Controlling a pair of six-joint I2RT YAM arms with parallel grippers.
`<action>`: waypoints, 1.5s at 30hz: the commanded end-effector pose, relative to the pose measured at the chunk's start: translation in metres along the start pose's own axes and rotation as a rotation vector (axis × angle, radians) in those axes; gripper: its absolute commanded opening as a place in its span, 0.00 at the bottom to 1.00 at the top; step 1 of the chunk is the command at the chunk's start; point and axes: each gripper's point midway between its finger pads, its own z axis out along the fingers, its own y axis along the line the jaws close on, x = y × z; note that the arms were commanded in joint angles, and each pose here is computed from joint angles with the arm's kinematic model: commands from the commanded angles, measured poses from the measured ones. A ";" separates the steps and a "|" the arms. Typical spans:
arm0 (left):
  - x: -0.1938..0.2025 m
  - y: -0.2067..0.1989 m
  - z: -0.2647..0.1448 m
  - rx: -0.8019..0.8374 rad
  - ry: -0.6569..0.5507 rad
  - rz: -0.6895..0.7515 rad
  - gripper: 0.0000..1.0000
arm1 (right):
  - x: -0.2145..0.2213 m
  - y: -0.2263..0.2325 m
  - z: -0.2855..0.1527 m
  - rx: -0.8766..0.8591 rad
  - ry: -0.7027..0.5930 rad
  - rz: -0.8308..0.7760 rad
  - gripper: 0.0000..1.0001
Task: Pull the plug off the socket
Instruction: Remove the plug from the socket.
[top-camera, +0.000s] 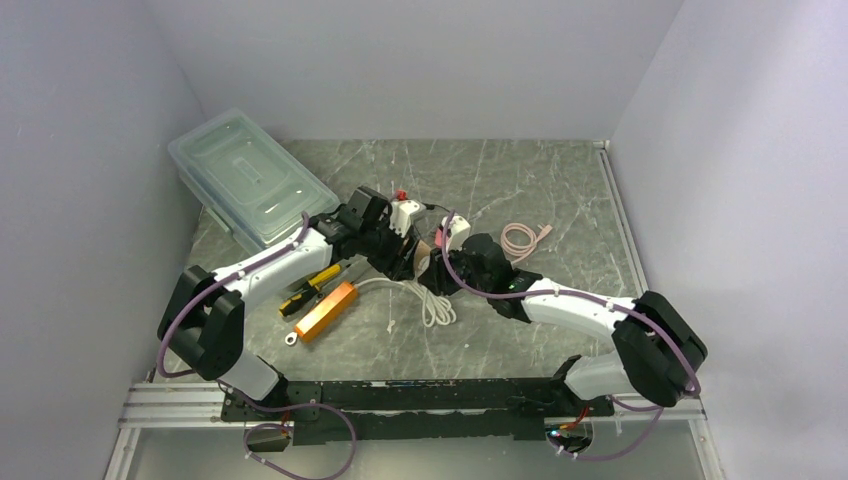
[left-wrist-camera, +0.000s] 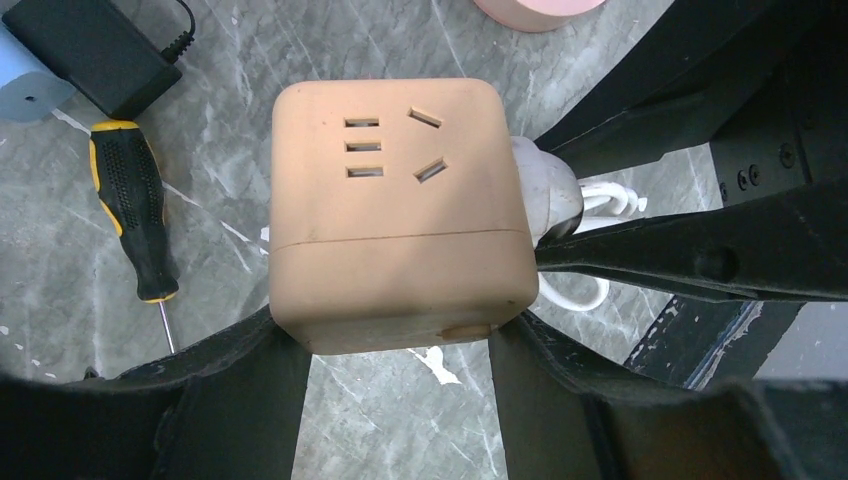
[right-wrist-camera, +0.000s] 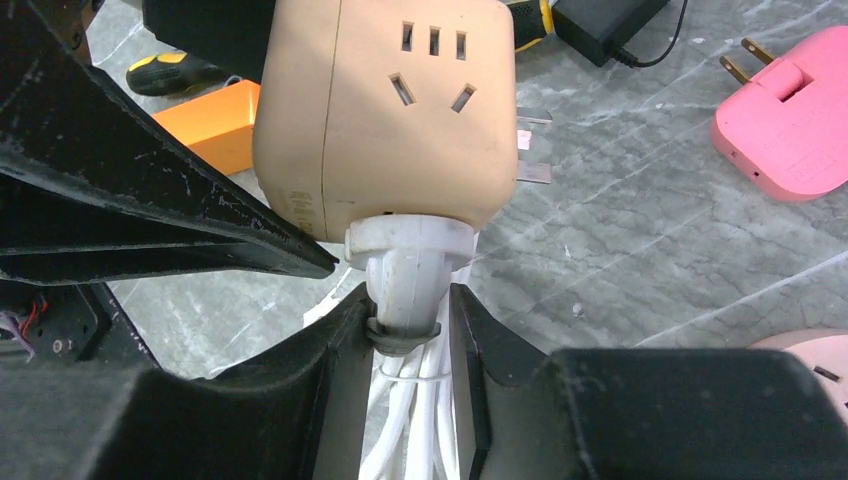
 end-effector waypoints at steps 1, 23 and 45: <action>-0.034 -0.016 -0.006 0.061 -0.104 0.052 0.00 | -0.027 0.000 -0.003 0.027 -0.074 -0.018 0.33; -0.028 0.005 0.001 -0.004 -0.069 -0.017 0.00 | -0.035 0.036 -0.018 -0.038 -0.162 -0.135 0.00; -0.043 -0.005 -0.015 0.016 -0.150 0.022 0.00 | -0.036 0.037 -0.019 -0.029 -0.131 -0.211 0.00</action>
